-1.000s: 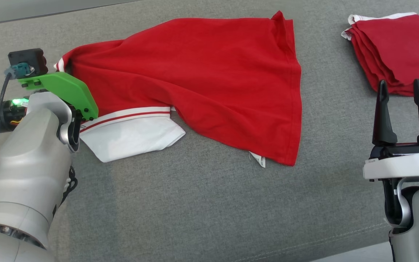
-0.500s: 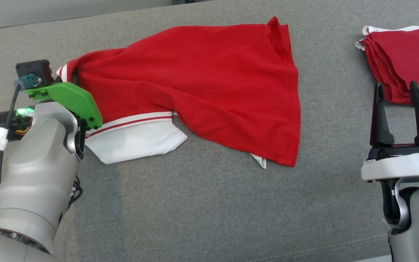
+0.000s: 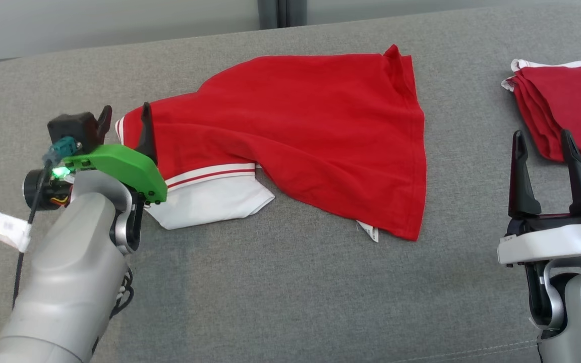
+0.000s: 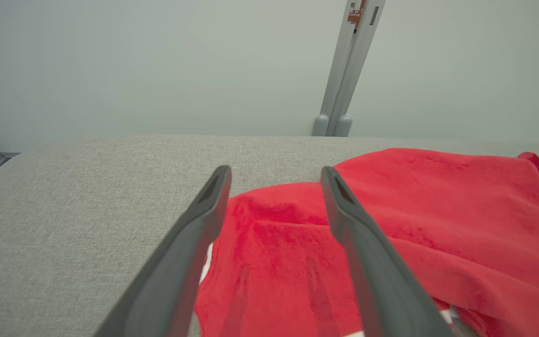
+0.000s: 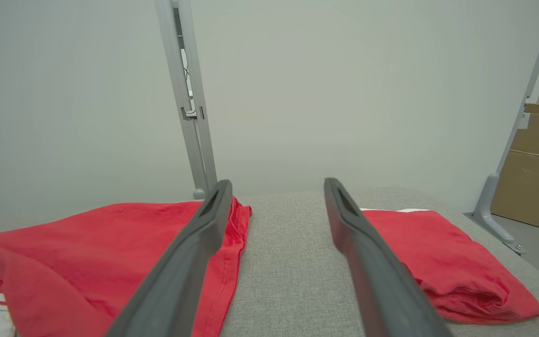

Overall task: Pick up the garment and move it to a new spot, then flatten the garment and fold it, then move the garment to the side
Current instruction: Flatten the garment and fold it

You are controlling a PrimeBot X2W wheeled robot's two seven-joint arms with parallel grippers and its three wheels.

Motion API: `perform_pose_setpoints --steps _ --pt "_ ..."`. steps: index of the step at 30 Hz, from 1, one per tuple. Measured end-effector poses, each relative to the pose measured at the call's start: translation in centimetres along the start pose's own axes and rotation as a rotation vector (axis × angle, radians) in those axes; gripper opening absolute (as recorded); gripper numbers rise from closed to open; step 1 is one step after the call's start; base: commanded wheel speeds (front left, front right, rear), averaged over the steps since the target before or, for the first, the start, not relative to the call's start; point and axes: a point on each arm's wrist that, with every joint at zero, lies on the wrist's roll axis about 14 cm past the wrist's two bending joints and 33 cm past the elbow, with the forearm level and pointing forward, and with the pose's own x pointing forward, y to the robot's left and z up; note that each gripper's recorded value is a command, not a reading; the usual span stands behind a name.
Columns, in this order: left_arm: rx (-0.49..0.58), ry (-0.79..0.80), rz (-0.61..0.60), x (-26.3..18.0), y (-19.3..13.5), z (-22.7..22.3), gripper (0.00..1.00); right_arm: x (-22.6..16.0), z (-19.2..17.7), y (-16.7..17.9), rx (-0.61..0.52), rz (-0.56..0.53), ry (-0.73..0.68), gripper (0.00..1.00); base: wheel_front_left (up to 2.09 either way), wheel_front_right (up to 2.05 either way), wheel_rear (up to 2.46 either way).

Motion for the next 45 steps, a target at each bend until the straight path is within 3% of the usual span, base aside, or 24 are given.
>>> perform_pose_setpoints --steps 11,23,32,45 --pt "-0.061 -0.142 -0.030 -7.4 -3.1 0.3 1.00 -1.7 0.6 1.8 0.016 0.047 0.002 1.00 0.00 0.00 0.00" --pt "-0.125 -0.237 0.042 -14.2 -3.2 0.3 1.00 -3.7 -0.5 4.6 0.063 0.112 0.021 1.00 0.00 0.00 0.00" --pt "-0.134 -0.260 0.048 -15.8 -3.5 0.4 1.00 -4.8 -1.5 6.1 0.120 0.144 0.044 1.00 0.00 0.00 0.00" --pt "-0.134 -0.260 0.026 -16.0 -4.2 0.3 1.00 -5.0 -1.8 6.1 0.111 0.145 0.051 1.00 0.00 0.00 0.00"
